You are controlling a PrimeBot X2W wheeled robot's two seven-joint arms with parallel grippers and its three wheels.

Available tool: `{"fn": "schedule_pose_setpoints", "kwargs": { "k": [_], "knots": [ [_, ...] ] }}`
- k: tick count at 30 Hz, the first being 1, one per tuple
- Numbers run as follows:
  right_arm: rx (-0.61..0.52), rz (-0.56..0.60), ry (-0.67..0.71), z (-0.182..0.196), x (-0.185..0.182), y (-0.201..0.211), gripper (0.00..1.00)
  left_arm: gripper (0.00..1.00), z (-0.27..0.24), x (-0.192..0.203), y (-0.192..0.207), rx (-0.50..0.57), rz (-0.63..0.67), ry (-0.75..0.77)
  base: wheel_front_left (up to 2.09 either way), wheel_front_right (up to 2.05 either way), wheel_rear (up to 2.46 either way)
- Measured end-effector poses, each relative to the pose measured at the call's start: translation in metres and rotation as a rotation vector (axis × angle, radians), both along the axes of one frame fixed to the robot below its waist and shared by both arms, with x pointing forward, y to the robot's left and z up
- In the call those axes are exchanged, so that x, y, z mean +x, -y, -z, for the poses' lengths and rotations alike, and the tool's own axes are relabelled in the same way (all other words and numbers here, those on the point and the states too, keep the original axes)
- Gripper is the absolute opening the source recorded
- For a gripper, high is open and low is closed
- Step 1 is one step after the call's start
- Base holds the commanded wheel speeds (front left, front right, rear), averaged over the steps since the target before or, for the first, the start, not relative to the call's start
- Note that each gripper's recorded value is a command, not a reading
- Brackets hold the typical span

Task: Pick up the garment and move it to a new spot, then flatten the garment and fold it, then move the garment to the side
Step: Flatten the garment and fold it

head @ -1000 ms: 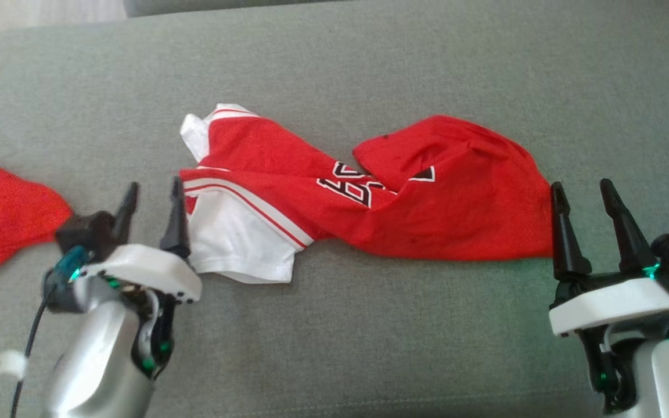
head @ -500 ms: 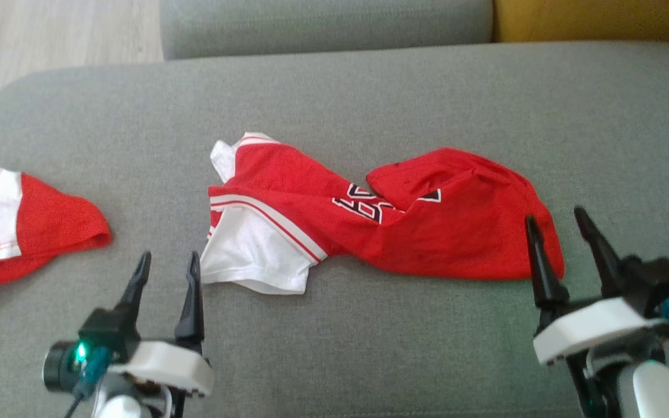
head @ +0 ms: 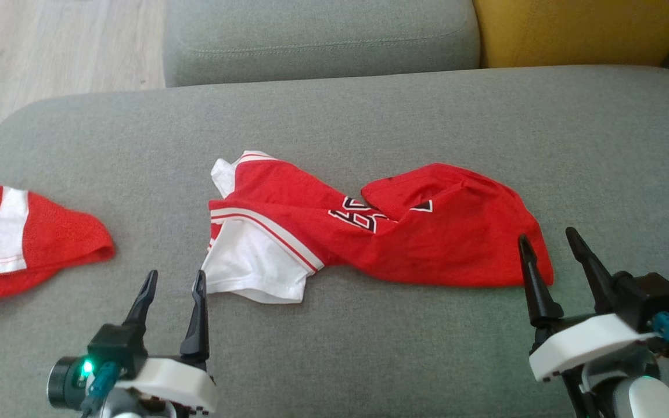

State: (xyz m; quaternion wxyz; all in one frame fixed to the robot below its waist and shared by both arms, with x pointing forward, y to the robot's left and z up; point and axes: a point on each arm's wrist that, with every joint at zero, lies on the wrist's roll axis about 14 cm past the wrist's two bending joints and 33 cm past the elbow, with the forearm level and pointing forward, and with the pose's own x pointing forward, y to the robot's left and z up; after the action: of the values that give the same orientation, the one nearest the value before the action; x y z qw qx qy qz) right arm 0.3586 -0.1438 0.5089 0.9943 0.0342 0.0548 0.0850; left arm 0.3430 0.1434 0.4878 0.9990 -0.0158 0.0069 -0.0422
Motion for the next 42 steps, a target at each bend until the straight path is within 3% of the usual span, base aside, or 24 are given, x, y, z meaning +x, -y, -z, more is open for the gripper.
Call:
{"fn": "schedule_pose_setpoints", "kwargs": {
  "k": [12, 22, 23, 24, 25, 32, 42],
  "knots": [
    [0.024, 0.003, -0.027, 0.008, 0.004, 0.0, 1.0, 1.0, 0.018, 0.013, 0.011, 0.002, 0.067, -0.067, 0.0, 0.0, 0.0],
    [0.043, 0.01, -0.1, 0.031, 0.007, 0.001, 1.0, 1.0, 0.086, 0.041, 0.016, -0.052, 0.126, -0.342, 0.0, 0.0, 0.0],
    [0.043, 0.014, -0.108, 0.034, 0.008, 0.003, 1.0, 0.65, 0.094, 0.04, 0.017, -0.055, 0.131, -0.371, 0.0, 0.0, 0.0],
    [0.043, 0.018, -0.116, 0.036, 0.007, 0.004, 1.0, 0.16, 0.098, 0.041, 0.017, -0.055, 0.134, -0.386, 0.0, 0.0, 0.0],
    [0.042, 0.022, -0.121, 0.038, 0.007, 0.005, 1.0, 0.0, 0.102, 0.041, 0.017, -0.052, 0.136, -0.397, 0.0, 0.0, 0.0],
    [0.042, 0.078, -0.175, 0.056, 0.005, 0.023, 1.0, 0.0, 0.102, 0.047, 0.02, -0.056, 0.142, -0.376, 0.0, 0.0, 0.0],
    [0.004, 0.136, -0.355, 0.113, 0.002, 0.044, 1.0, 0.0, 0.081, 0.053, 0.022, -0.095, 0.127, -0.296, 0.0, 0.0, 0.0]
  ]
}}
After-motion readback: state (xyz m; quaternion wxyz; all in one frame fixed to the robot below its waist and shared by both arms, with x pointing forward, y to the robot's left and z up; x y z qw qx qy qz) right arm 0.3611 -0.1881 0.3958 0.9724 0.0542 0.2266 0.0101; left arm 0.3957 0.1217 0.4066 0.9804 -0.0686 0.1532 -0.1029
